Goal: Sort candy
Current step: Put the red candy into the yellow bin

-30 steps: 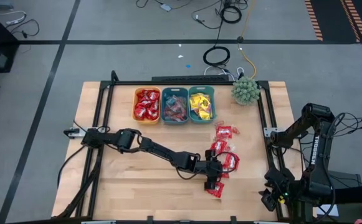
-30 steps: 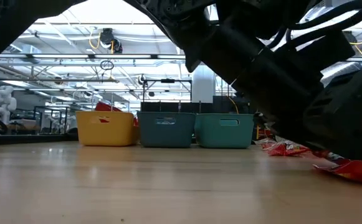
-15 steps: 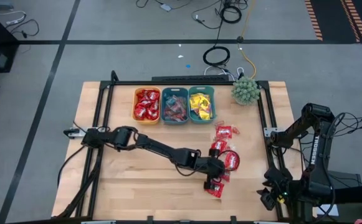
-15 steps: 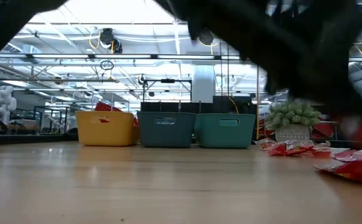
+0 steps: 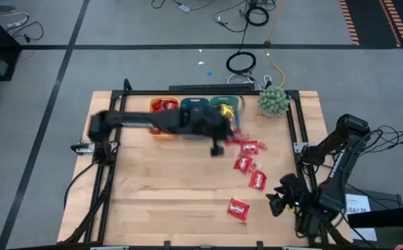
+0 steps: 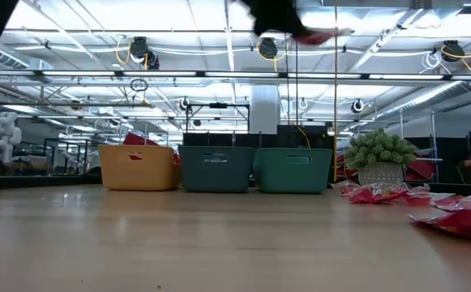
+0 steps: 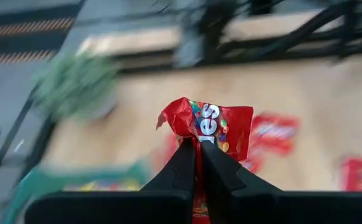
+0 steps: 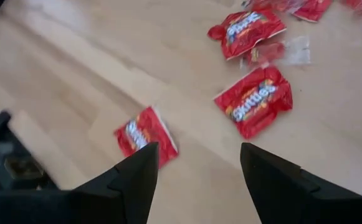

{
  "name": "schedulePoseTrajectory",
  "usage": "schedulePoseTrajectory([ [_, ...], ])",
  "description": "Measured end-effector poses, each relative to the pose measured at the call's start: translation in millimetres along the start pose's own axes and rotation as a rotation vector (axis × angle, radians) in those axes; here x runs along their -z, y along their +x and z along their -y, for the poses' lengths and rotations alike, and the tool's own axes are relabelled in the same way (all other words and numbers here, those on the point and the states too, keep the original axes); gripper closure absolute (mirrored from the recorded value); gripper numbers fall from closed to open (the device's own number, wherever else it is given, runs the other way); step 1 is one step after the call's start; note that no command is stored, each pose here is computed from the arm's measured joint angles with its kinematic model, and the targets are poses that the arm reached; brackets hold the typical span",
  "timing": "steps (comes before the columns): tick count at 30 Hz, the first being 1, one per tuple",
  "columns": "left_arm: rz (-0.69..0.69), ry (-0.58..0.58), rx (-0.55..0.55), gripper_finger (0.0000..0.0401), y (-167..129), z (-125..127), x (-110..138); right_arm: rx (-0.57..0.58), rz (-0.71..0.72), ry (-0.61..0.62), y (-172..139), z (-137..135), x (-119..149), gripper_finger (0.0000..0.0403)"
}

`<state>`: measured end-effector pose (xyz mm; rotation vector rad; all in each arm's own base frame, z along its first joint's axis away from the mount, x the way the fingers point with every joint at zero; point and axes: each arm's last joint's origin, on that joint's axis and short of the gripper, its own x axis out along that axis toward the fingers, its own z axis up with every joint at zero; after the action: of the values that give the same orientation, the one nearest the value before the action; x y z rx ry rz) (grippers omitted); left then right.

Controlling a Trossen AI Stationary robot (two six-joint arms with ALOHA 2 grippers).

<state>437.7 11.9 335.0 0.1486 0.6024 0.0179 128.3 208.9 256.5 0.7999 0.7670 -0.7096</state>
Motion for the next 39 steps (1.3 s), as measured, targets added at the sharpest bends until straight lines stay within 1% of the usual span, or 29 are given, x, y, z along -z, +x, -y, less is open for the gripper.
schedulePoseTrajectory([
  [3,-0.057,-0.058,-0.075,0.0386,-20,-35,32,0.011,0.01,0.052,13,-3,-5,0.0186],
  [5,-0.059,-0.102,-0.131,0.0387,-39,-55,56,0.017,0.015,0.082,21,-5,-8,0.0186],
  [7,-0.047,-0.152,-0.209,0.0387,-64,-72,80,0.021,0.021,0.113,28,-6,-11,0.0186],
  [9,-0.051,-0.202,-0.272,0.0387,-85,-82,110,0.026,0.026,0.145,35,-8,-15,0.0186],
  [12,-0.082,-0.247,-0.327,0.0387,-111,-84,156,0.045,0.043,0.186,45,-10,-23,0.0186],
  [15,-0.061,-0.284,-0.378,0.0387,-136,-80,190,0.062,0.059,0.224,53,-11,-30,0.0186],
  [17,-0.083,-0.304,-0.402,0.0384,-145,-75,213,0.077,0.07,0.242,57,-12,-36,0.0186],
  [19,-0.106,-0.296,-0.436,0.0374,-151,-71,230,0.089,0.081,0.257,61,-13,-41,0.0186],
  [22,-0.139,-0.268,-0.557,0.0355,-160,-71,245,0.104,0.092,0.268,66,-14,-48,0.0186],
  [24,-0.159,-0.28,-0.584,0.034,-162,-72,250,0.11,0.098,0.281,68,-15,-52,0.0186],
  [28,-0.15,-0.299,-0.606,0.0305,-164,-77,252,0.108,0.099,0.288,71,-17,-56,0.0186],
  [30,-0.149,-0.307,-0.594,0.0284,-164,-79,253,0.101,0.097,0.288,72,-18,-57,0.0186],
  [34,-0.121,-0.39,-0.618,0.0247,-165,-83,255,0.082,0.089,0.276,73,-21,-57,0.0186],
  [36,-0.117,-0.406,-0.622,0.0235,-166,-83,255,0.076,0.086,0.27,73,-21,-57,0.0186],
  [39,-0.108,-0.419,-0.624,0.023,-166,-83,254,0.074,0.084,0.261,73,-22,-56,0.0186],
])
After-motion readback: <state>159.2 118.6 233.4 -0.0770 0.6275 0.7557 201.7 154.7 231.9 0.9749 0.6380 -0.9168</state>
